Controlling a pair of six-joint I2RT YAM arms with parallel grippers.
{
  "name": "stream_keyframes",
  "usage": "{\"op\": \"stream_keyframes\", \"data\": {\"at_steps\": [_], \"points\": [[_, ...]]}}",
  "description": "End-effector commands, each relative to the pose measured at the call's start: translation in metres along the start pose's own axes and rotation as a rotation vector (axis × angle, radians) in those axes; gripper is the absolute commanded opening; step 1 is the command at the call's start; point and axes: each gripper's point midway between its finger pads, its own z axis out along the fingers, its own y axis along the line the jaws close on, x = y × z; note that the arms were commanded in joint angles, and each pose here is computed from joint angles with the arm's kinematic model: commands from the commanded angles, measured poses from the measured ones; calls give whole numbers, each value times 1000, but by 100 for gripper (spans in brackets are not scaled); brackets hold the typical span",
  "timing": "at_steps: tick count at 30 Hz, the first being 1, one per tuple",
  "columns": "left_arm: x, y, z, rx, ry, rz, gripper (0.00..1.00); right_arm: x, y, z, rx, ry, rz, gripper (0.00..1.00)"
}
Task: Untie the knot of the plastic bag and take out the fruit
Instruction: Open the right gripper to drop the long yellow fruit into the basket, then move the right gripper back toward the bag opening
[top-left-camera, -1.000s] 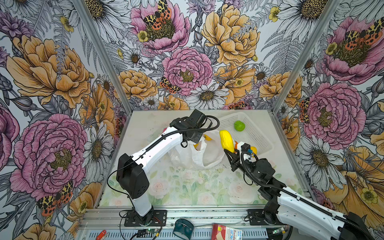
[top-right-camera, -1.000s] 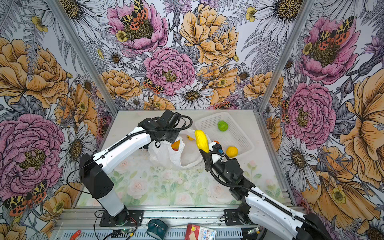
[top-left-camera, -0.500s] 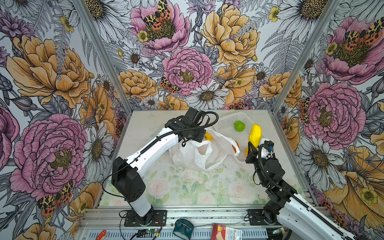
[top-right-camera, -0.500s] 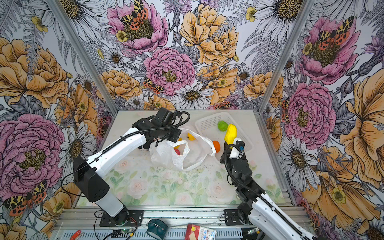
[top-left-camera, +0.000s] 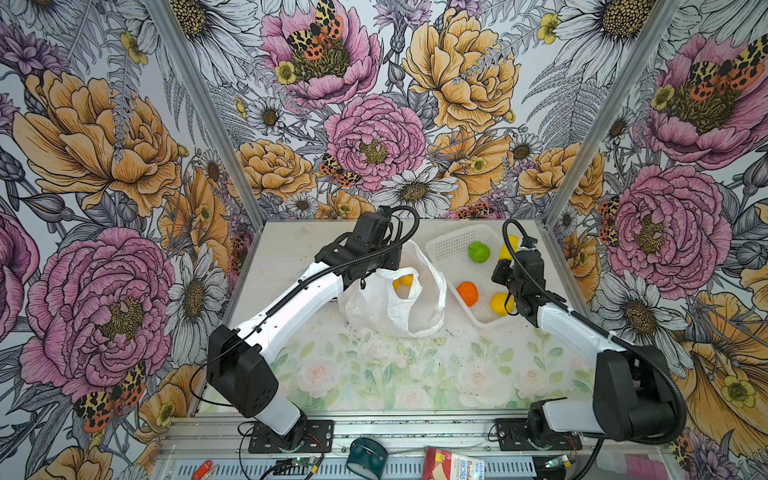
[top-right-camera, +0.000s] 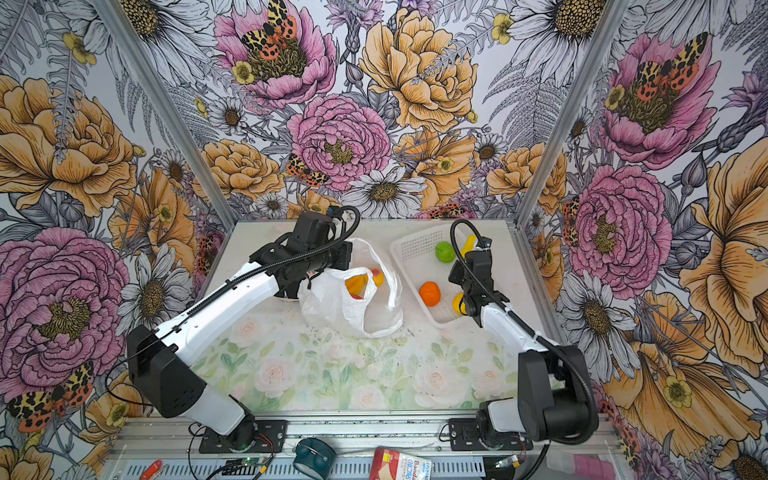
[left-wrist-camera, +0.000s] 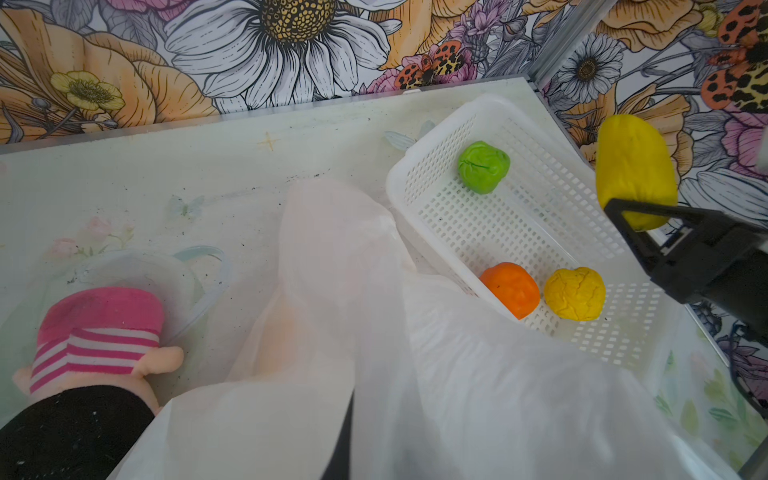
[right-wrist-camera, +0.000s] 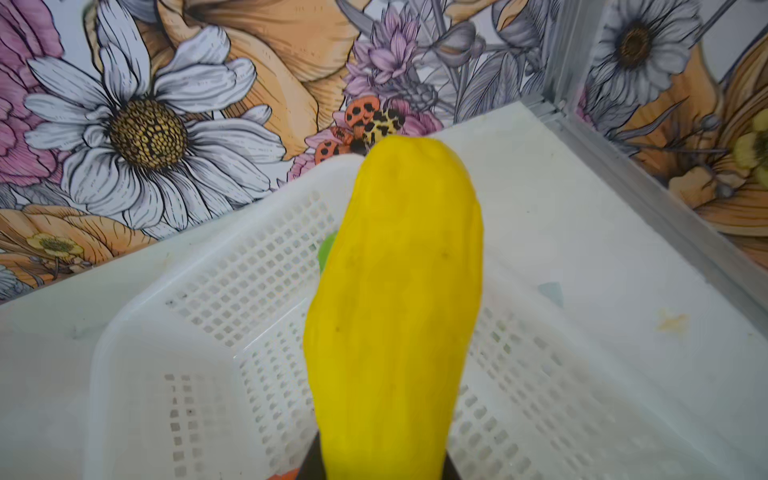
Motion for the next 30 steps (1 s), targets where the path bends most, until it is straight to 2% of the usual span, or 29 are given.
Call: {"op": "stream_keyframes", "data": {"at_steps": [1,5,6,8,15,20,23,27,30], "points": [[-8,-22,6,87,-28,0,0,23,5,19,-37,107,-7,0],[-1,-27,11,48,-6,58,0,28,-5,21,-22,115,20,0],[0,-28,12,45,-3,66,0,28,-9,20,-14,105,32,4],[-2,-28,9,46,-8,68,0,28,-11,19,-16,100,46,20],[-4,-26,7,45,-14,69,0,29,-11,21,-46,112,66,60],[-7,-28,3,55,-22,68,0,23,-12,2,-74,23,77,80],[-7,-27,3,48,-20,68,0,18,-7,-19,-139,-65,74,82],[-7,-26,4,47,-19,70,0,15,15,-56,-300,-167,40,75],[-7,-26,4,45,-20,72,0,10,39,-89,-398,-232,-30,66]]}}
